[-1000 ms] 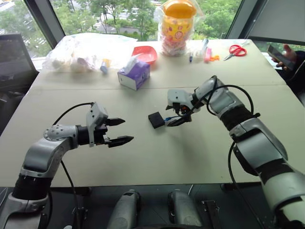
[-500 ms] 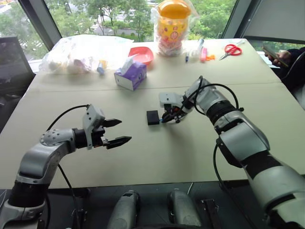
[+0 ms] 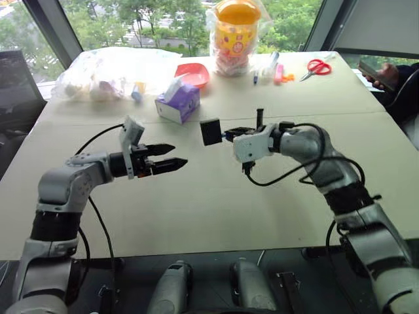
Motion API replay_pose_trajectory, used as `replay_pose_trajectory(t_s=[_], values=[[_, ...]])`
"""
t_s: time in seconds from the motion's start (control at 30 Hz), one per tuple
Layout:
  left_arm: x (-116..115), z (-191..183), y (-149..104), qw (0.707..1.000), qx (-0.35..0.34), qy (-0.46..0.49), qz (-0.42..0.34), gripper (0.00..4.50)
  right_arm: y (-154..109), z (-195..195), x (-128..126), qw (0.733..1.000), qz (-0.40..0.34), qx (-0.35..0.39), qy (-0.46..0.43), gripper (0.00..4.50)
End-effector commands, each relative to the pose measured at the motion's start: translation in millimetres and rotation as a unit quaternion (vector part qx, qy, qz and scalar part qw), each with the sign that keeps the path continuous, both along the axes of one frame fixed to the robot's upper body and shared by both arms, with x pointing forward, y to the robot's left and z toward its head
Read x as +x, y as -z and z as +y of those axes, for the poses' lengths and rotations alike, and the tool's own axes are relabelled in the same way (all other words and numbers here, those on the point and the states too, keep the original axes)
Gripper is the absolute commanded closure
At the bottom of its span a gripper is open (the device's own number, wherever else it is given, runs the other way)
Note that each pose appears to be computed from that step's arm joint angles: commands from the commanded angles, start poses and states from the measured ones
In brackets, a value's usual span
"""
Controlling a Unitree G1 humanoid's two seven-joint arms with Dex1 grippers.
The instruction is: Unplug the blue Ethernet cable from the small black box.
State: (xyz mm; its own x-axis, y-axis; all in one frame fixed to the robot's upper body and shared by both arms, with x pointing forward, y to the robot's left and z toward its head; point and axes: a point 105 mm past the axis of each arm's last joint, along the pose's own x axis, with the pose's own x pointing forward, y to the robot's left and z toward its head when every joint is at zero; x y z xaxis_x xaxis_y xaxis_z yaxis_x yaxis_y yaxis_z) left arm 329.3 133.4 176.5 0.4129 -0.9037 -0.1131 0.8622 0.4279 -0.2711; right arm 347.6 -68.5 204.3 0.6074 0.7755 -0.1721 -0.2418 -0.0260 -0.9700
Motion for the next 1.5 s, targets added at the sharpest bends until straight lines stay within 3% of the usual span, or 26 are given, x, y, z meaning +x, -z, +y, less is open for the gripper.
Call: replay_pose_trajectory(t_s=[0.03, 0.4, 0.63, 0.73, 0.93, 0.97, 1.2, 1.27, 1.3, 1.33, 1.4, 1.5], values=[[3.7, -5.3, -19.5, 0.999, -0.035, 0.015, -0.004, 0.00, -28.1, 7.4, -18.2, 0.996, -0.086, 0.028, 0.001, 4.49], [-5.6, -28.3, -45.8, 0.992, -0.096, 0.076, 0.008, 0.00, -6.3, 12.7, -31.4, 0.998, -0.056, -0.001, 0.002, 4.49], [-10.1, -30.4, -41.2, 0.993, -0.092, 0.078, 0.013, 0.00, -7.8, 16.3, -34.4, 0.999, -0.050, 0.001, -0.006, 4.49], [-11.1, -30.3, -34.3, 0.993, -0.085, 0.076, 0.014, 0.81, -8.8, 18.0, -36.5, 0.999, -0.047, 0.000, -0.010, 4.50], [-10.7, -27.8, -23.8, 0.995, -0.071, 0.073, 0.019, 3.83, -13.4, 22.3, -41.5, 0.999, -0.041, 0.000, -0.019, 4.50], [-10.3, -27.5, -23.3, 0.995, -0.070, 0.072, 0.019, 4.07, -13.5, 22.3, -42.0, 0.999, -0.040, -0.001, -0.020, 4.50], [-8.7, -25.9, -20.5, 0.995, -0.061, 0.074, 0.023, 4.03, -13.1, 22.4, -46.2, 1.000, -0.016, 0.001, -0.026, 4.50], [-9.9, -25.2, -18.4, 0.995, -0.054, 0.082, 0.027, 4.03, -8.9, 20.1, -48.7, 0.998, 0.047, 0.016, -0.026, 4.50], [-10.6, -24.7, -17.9, 0.994, -0.050, 0.088, 0.030, 4.03, -5.6, 17.2, -52.1, 0.993, 0.107, 0.029, -0.026, 3.60], [-12.2, -24.0, -18.0, 0.994, -0.044, 0.097, 0.029, 4.03, -2.4, 13.6, -58.5, 0.982, 0.180, 0.041, -0.031, 3.39], [-16.7, -22.0, -20.4, 0.992, -0.033, 0.120, 0.026, 4.03, -1.8, 6.6, -77.8, 0.950, 0.305, 0.043, -0.054, 2.41], [-21.8, -19.0, -25.6, 0.988, -0.021, 0.150, 0.022, 4.03, -12.7, -2.8, -93.8, 0.909, 0.409, 0.047, -0.067, 0.85]])
